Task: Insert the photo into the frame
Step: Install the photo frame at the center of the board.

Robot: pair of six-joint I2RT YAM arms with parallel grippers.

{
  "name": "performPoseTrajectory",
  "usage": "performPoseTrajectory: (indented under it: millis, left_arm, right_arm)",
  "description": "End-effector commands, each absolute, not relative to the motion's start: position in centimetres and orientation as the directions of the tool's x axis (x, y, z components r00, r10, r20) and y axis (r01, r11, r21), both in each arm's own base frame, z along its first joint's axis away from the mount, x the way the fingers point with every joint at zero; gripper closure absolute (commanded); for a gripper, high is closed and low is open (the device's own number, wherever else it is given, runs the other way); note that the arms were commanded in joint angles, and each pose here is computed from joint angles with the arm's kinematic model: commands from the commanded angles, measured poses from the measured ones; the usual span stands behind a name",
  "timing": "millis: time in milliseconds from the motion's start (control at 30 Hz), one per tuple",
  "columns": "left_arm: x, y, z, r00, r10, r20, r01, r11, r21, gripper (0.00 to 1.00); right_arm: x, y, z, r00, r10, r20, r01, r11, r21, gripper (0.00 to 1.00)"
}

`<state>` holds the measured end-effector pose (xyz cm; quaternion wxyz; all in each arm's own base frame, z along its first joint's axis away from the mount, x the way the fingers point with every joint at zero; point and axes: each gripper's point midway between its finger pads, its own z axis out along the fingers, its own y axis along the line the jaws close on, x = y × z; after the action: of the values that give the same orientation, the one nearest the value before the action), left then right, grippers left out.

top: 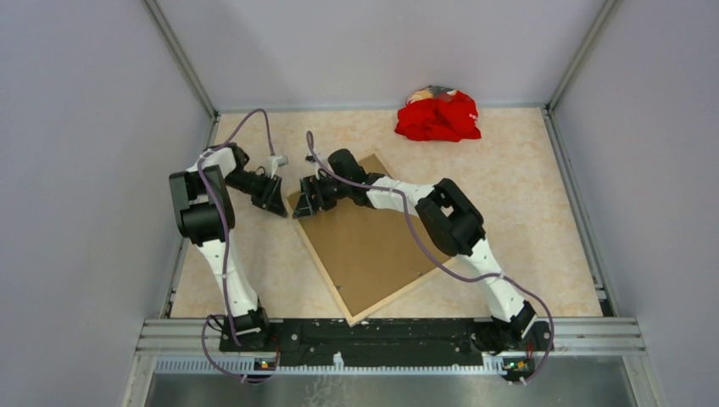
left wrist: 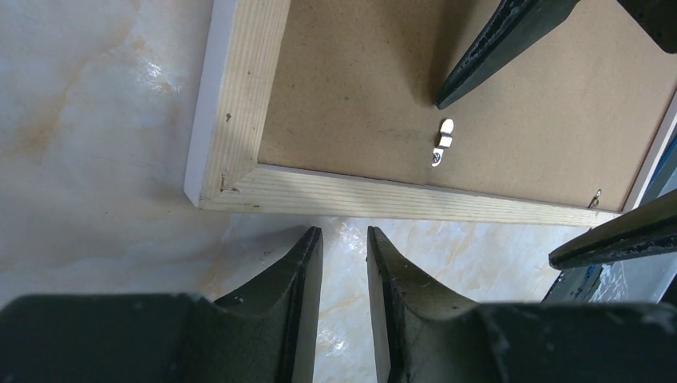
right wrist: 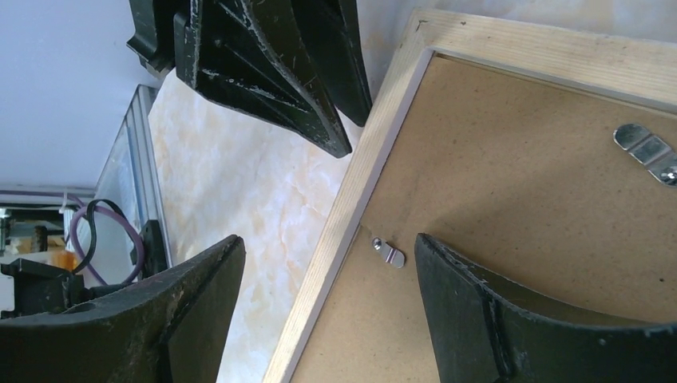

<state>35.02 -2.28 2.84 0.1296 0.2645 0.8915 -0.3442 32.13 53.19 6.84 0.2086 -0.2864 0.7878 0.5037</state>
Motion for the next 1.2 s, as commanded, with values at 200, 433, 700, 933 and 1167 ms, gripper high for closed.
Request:
performPoseTrajectory:
  millis: [200, 433, 700, 933, 1167]
  left_arm:
    - [35.0, -2.2, 2.9, -0.812, 0.395, -0.431, 0.582, 0.615, -0.532, 0.66]
    - [34.9, -2.2, 2.7, -0.814, 0.395, -0.426, 0.578, 0.617, -0.534, 0.66]
    - [35.0, -2.0, 2.7, -0.814, 0.395, -0.425, 0.578, 0.620, -0.531, 0.66]
    - [35.1, -2.0, 2.7, -0.813, 0.398, -0.426, 0.580, 0.617, -0.531, 0.66]
    - [35.1, -1.9, 2.8, -0.813, 0.396, -0.426, 0.579, 0.617, -0.533, 0.66]
  right_arm:
    - [31.0, 54.1, 7.7, -0.718, -0.272, -0.641, -0.696, 0.268, 0.667, 0.24]
    - [30.5, 53.8, 7.4, -0.718, -0.288, -0.634, -0.696, 0.261, 0.669, 0.26]
    - [29.8, 53.8, 7.7, -0.716, -0.298, -0.631, -0.696, 0.241, 0.676, 0.26]
    - [29.6, 53.8, 8.5, -0.700, -0.319, -0.639, -0.711, 0.228, 0.665, 0.27]
    - [28.8, 53.5, 8.6, -0.704, -0.349, -0.619, -0.703, 0.215, 0.678, 0.27]
